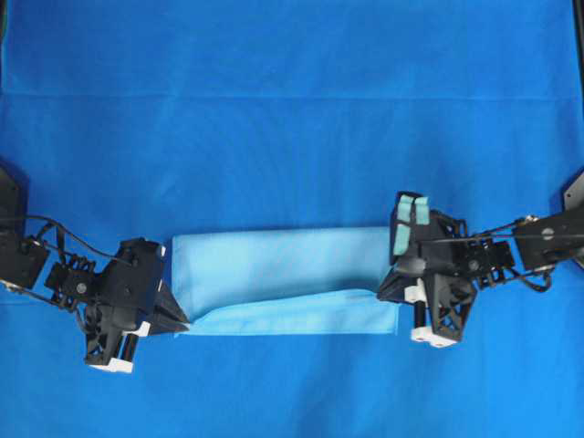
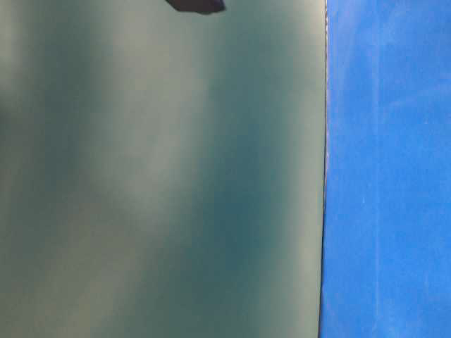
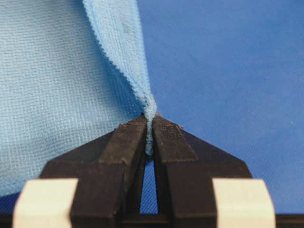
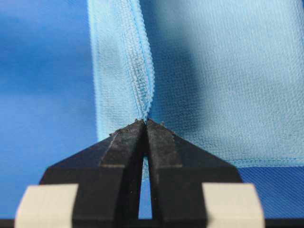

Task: Fold the light blue towel.
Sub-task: 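Pull both top corners down toward the bottom edge, folding the towel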

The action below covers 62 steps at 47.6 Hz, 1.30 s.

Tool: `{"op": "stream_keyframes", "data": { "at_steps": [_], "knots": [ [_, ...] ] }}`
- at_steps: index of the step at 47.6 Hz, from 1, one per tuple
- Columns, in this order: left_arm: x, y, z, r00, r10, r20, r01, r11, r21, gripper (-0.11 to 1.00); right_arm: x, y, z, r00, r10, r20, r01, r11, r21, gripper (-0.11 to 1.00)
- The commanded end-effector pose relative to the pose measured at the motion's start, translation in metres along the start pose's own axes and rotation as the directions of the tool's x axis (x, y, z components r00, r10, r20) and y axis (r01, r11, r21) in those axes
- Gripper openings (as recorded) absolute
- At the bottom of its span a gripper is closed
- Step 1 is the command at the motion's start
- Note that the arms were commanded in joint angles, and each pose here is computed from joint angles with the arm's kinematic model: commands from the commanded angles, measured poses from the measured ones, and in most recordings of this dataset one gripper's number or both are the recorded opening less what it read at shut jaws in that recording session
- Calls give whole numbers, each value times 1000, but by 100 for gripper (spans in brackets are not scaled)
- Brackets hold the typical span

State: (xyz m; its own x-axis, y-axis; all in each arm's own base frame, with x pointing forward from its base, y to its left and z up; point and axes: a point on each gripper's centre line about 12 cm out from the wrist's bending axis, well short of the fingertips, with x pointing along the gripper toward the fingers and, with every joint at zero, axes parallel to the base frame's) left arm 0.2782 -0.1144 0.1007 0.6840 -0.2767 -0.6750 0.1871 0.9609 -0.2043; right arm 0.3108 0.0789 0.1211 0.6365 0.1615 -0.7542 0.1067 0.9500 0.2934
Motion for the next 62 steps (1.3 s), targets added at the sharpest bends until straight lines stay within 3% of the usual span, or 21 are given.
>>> {"op": "stream_keyframes", "data": {
  "at_steps": [1,13,15,23,26,28,34,40,51,62],
  "knots": [
    [0,0,6,1000,-2,19,2,1000,-3,2,2,3,6,1000,8,13,-8,1000,0,2],
    [-1,0,8,1000,0,25,0,1000,-6,2,7,3,5,1000,2,2,-2,999,34,3],
    [0,1,9,1000,0,29,0,1000,-9,6,7,3,4,1000,3,0,-3,999,38,8],
    [-4,-1,14,999,-3,39,3,1000,-9,52,5,10,7,1000,19,11,-20,1000,24,57],
    [-8,-1,15,999,-3,37,3,1000,-6,71,0,14,11,999,30,26,-31,999,16,66],
    [-12,-1,17,999,-1,39,2,1000,-8,77,-4,16,14,998,39,40,-39,999,9,63],
    [-22,7,21,999,20,39,-20,1000,-17,67,-19,20,23,994,62,87,-61,998,-22,60],
    [-26,28,22,996,75,38,-73,996,-56,65,-29,11,30,992,48,120,-44,998,-36,60],
    [-31,65,24,985,171,25,-166,977,-135,65,-29,-36,34,993,-86,79,83,996,37,60],
    [-27,83,18,977,215,-15,-215,972,-93,65,-18,-67,26,986,-165,19,164,985,55,60]
  ]
}}
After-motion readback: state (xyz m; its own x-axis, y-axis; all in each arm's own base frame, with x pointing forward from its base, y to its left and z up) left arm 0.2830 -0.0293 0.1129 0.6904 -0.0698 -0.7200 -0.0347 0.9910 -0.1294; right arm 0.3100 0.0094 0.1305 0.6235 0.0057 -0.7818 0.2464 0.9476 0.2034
